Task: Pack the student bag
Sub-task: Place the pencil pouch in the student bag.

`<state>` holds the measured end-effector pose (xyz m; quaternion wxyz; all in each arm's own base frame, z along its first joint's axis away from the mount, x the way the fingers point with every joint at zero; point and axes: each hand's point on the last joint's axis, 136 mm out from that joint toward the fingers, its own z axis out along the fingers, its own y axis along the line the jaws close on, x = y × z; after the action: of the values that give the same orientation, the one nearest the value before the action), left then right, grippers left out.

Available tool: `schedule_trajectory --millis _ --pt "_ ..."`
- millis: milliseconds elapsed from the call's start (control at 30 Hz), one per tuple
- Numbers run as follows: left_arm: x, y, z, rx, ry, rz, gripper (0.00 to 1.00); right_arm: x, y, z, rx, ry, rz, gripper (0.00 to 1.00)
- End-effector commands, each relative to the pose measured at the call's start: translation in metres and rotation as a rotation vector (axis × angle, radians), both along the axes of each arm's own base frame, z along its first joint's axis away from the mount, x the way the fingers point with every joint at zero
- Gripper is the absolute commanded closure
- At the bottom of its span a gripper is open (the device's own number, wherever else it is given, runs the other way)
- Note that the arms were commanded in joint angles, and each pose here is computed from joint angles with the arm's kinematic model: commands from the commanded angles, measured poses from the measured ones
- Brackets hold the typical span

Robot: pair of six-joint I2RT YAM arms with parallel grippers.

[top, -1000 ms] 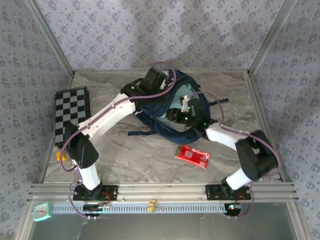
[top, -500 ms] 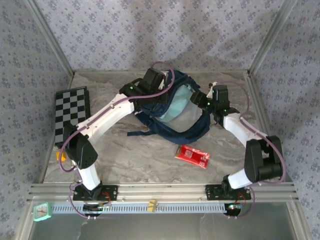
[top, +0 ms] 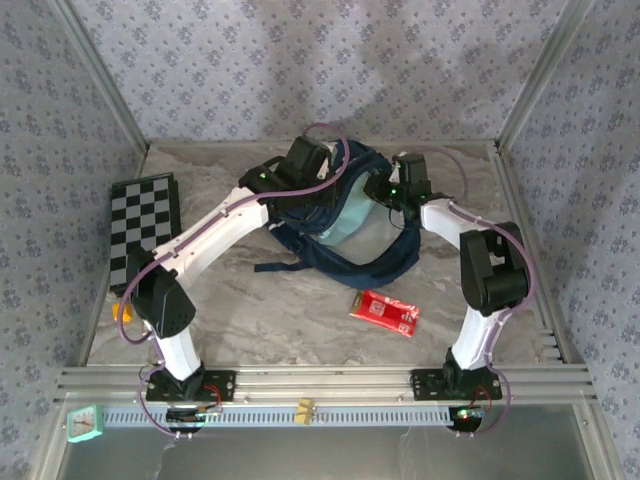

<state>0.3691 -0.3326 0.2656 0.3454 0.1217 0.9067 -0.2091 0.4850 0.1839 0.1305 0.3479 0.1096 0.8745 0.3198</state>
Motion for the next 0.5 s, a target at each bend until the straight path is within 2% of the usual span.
schedule_trajectory --millis 0,133,300,467 --pt "0.01 -0.003 0.036 -0.063 -0.075 0.006 1.0 -0.001 0.025 -0.007 0.006 -0.008 0.034 0.82" --pt "0.013 -0.003 0.035 -0.057 -0.082 0.004 1.0 -0.023 0.039 -0.031 -0.006 0.025 0.056 0.87" --pt "0.016 -0.004 0.027 -0.054 -0.063 0.008 1.0 -0.032 0.034 -0.022 -0.022 -0.011 0.034 0.87" --pt "0.016 0.0 0.023 -0.038 -0.062 0.015 1.0 -0.036 0.016 0.013 -0.018 -0.055 0.036 0.72"
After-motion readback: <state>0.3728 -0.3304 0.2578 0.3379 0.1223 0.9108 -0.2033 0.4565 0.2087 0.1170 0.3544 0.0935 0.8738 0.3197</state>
